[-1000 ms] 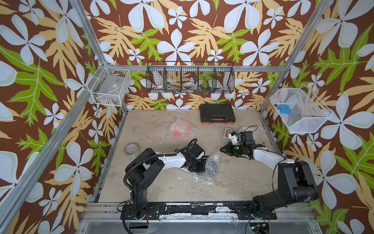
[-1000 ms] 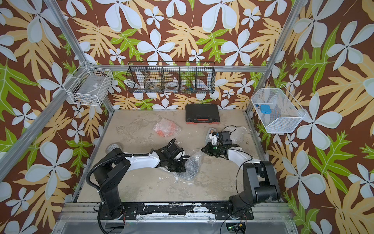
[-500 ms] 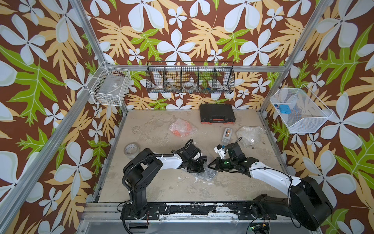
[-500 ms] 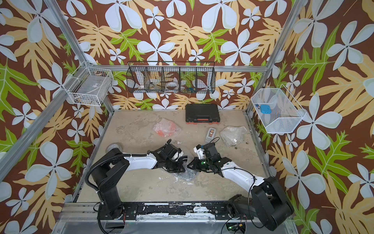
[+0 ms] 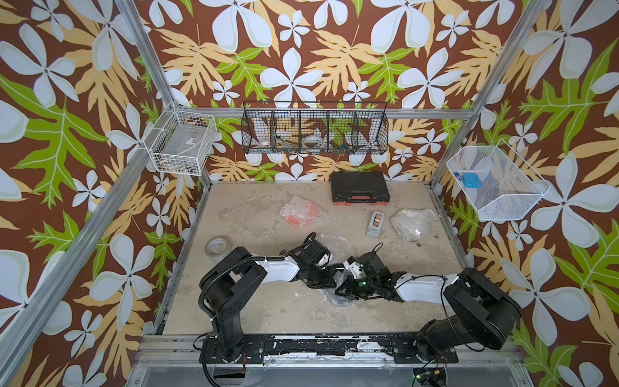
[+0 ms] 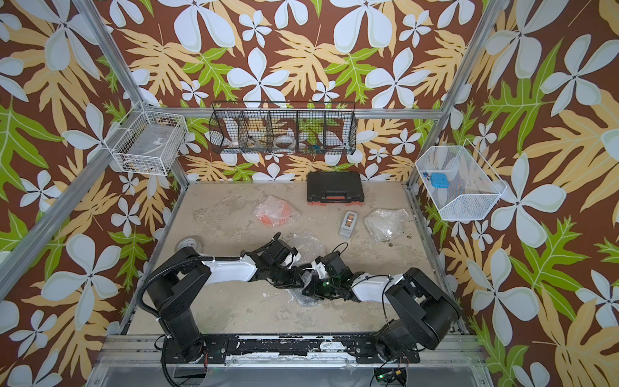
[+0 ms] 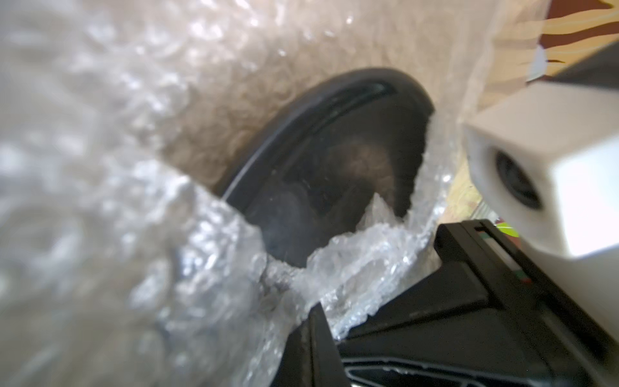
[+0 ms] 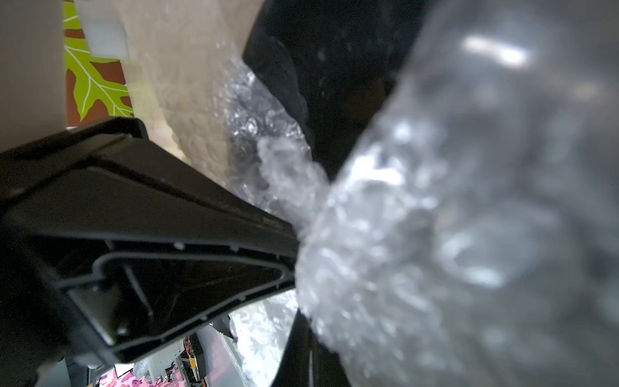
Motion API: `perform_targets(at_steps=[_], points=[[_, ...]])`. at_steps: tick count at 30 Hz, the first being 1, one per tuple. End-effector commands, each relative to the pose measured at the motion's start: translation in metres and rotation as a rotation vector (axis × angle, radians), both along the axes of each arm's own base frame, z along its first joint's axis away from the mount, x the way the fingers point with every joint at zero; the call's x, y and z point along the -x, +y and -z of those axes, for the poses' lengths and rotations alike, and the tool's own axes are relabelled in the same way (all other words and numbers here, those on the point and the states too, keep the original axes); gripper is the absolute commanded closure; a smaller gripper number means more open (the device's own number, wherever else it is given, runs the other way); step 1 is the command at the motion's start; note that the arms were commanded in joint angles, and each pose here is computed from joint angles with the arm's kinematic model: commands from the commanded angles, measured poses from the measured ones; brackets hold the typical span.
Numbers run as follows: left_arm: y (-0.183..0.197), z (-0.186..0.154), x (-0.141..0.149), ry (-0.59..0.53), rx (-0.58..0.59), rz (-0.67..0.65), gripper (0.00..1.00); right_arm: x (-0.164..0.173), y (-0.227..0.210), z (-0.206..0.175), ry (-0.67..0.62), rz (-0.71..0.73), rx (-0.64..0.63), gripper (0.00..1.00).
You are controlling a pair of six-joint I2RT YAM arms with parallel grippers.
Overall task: Wrap dinner plates in bubble wrap
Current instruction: Wrap the plate in the bubble wrap.
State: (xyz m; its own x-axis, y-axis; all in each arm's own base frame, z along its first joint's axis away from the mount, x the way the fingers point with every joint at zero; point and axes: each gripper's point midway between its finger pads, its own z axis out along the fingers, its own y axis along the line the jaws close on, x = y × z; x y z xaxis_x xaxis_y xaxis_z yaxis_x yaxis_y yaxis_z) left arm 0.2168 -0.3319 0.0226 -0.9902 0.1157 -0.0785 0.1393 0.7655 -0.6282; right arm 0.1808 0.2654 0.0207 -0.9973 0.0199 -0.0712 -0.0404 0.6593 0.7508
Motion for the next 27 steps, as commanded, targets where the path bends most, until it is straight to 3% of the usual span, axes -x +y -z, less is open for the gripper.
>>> perform_targets(at_steps=[1, 5, 9, 14, 18, 19, 20, 22, 25, 27], points=[[0.021, -0.002, -0.004, -0.018, -0.126, -0.04, 0.98, 0.013, -0.005, 0.014, 0.057, 0.037, 0.041, 1.0], [0.008, -0.032, -0.006, -0.038, -0.066, -0.028, 0.97, 0.012, 0.001, 0.011, 0.044, 0.071, 0.05, 1.0], [-0.016, -0.034, 0.007, 0.005, 0.015, 0.022, 0.97, 0.012, 0.006, 0.007, 0.036, 0.076, 0.042, 1.0], [-0.018, -0.002, 0.027, 0.083, 0.011, 0.057, 0.97, 0.01, 0.008, 0.003, 0.029, 0.075, 0.036, 1.0], [0.011, 0.035, 0.035, 0.089, -0.137, 0.059, 0.98, 0.008, 0.011, -0.008, 0.001, 0.056, 0.026, 1.0], [0.019, 0.042, 0.037, 0.086, -0.175, 0.063, 0.98, 0.006, 0.011, -0.015, -0.013, 0.045, 0.032, 0.98], [0.026, 0.048, 0.039, 0.082, -0.207, 0.064, 0.98, 0.003, 0.011, -0.024, -0.042, 0.032, 0.046, 0.84], [0.035, 0.056, 0.043, 0.085, -0.244, 0.075, 0.98, -0.004, 0.006, -0.041, -0.099, 0.02, 0.081, 0.66], [0.044, 0.062, 0.049, 0.09, -0.264, 0.082, 0.99, -0.014, -0.016, -0.053, -0.123, 0.034, 0.095, 0.63], [0.047, 0.063, 0.051, 0.089, -0.268, 0.087, 0.99, -0.022, -0.031, -0.055, -0.142, 0.056, 0.093, 0.71]])
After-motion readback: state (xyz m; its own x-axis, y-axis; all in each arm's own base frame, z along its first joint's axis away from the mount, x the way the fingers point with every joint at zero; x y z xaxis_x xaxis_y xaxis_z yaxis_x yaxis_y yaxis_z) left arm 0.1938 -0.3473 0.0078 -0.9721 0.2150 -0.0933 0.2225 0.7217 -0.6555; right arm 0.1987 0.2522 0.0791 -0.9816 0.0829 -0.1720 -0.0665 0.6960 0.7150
